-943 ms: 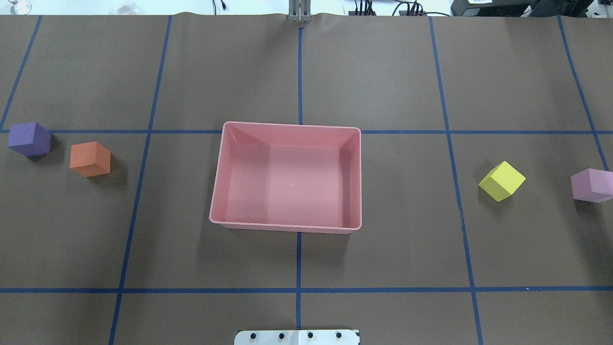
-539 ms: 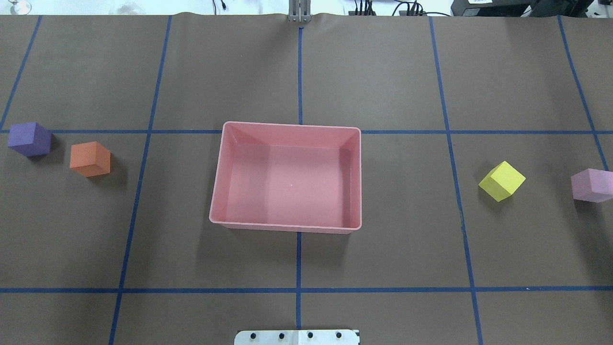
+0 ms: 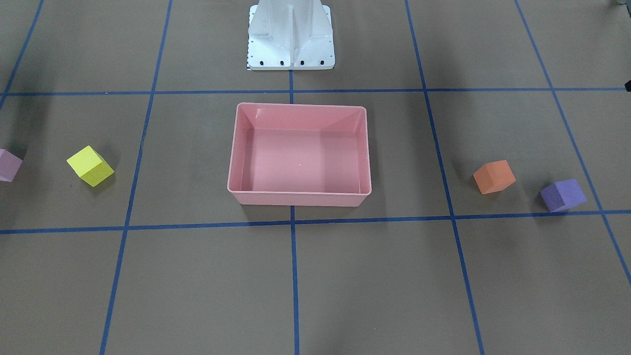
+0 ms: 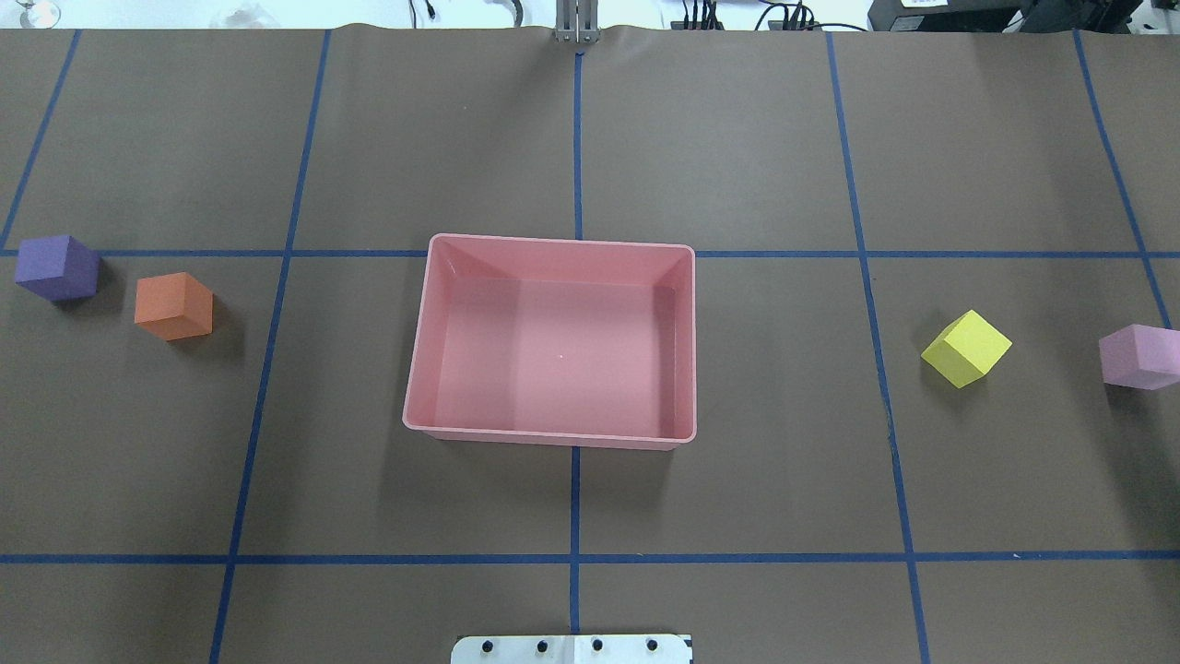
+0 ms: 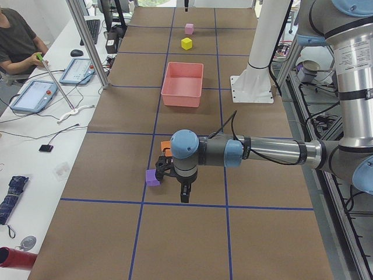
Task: Place blocks into pink bin with both arms
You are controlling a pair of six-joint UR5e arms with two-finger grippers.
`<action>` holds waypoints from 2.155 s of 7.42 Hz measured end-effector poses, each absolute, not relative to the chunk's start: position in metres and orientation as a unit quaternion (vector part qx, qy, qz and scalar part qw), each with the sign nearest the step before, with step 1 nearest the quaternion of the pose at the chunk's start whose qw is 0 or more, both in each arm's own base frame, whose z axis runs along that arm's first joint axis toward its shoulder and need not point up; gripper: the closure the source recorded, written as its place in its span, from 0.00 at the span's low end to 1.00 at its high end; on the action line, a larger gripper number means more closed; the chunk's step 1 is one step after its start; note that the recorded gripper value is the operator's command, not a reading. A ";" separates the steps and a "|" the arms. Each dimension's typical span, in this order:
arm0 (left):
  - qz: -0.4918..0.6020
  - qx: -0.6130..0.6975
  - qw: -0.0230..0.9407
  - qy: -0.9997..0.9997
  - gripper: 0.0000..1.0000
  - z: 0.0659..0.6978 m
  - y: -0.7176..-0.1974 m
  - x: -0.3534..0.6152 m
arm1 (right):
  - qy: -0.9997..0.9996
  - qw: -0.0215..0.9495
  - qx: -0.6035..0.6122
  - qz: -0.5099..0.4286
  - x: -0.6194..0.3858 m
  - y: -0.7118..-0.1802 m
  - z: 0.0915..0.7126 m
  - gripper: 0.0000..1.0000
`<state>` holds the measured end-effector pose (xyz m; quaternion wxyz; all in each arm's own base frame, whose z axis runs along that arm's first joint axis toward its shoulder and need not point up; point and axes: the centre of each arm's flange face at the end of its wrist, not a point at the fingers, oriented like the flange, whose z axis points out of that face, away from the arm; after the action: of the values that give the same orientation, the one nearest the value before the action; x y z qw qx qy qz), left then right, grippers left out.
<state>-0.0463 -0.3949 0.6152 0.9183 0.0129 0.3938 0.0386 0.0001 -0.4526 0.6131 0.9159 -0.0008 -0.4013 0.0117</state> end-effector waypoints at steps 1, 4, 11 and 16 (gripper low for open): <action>0.039 0.014 0.915 0.401 0.00 0.612 -0.395 -0.045 | -0.402 0.916 -0.003 -0.004 -0.015 -0.453 0.612 0.00; 0.040 0.020 0.910 0.412 0.00 0.607 -0.395 -0.044 | -0.401 0.916 -0.018 -0.002 -0.062 -0.451 0.617 0.01; 0.046 0.034 0.909 0.412 0.00 0.594 -0.396 -0.044 | -0.375 0.925 -0.022 0.062 -0.118 -0.446 0.670 0.01; 0.028 0.027 0.910 0.414 0.00 0.593 -0.396 -0.044 | -0.369 0.928 0.001 0.052 -0.127 -0.449 0.646 0.05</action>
<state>-0.0438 -0.3961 0.5932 0.9095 0.0267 0.4138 0.0279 -0.1273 -0.4487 0.6459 0.9281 0.0011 -0.3688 0.0521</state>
